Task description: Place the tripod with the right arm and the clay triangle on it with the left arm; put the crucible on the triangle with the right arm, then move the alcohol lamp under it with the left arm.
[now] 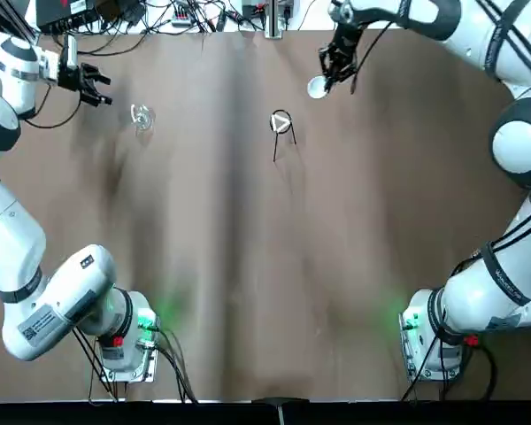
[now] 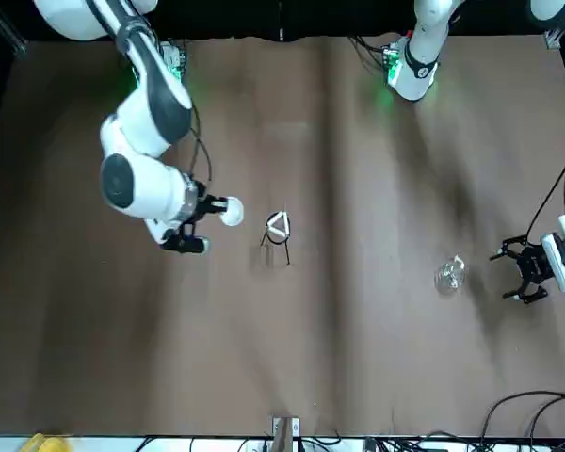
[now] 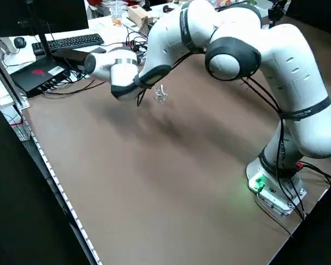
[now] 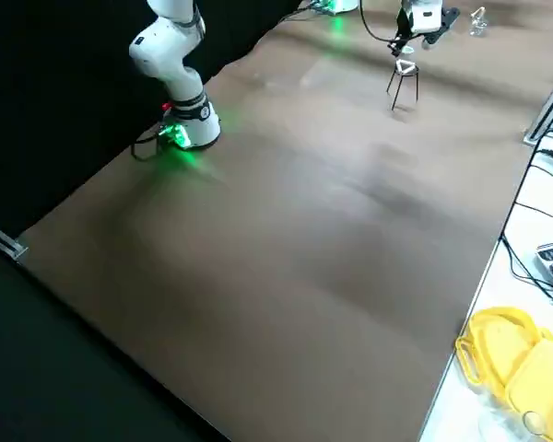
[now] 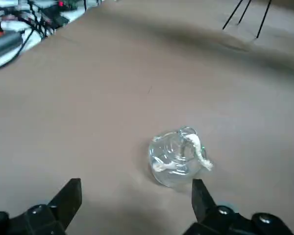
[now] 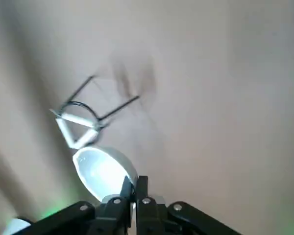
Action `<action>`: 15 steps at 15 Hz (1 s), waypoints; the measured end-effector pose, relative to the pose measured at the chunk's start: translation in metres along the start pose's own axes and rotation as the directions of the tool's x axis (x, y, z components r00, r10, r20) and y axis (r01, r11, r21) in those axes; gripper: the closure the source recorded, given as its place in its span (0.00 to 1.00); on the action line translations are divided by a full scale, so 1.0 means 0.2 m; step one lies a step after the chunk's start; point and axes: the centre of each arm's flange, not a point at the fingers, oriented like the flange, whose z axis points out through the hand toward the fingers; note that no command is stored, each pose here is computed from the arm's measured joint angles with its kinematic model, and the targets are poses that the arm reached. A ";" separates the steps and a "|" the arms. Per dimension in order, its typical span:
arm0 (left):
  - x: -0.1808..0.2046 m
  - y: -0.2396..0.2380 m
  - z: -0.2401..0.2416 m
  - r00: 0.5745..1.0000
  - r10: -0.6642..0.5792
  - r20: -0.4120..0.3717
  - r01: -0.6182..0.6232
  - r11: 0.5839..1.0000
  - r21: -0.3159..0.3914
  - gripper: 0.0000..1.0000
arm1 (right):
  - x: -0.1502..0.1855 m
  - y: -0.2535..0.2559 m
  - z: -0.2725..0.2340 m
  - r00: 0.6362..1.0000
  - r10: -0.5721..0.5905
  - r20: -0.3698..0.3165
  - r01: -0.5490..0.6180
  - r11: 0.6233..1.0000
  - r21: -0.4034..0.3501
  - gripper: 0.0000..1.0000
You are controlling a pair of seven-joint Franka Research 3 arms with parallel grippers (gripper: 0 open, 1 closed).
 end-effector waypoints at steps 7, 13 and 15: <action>-0.39 0.03 0.20 0.960 0.212 -0.183 -0.198 0.976 0.093 0.01 | 0.02 -0.28 0.43 0.985 0.172 0.018 -0.173 0.974 0.144 0.95; -0.51 0.07 0.36 0.958 0.174 -0.228 -0.164 0.985 0.062 0.01 | 0.05 -0.28 0.47 0.983 0.183 0.006 -0.182 0.970 0.160 0.95; -0.51 0.08 0.38 0.952 0.177 -0.248 -0.170 0.984 0.049 0.01 | 0.04 -0.30 0.52 0.984 0.178 0.011 -0.177 0.972 0.157 0.95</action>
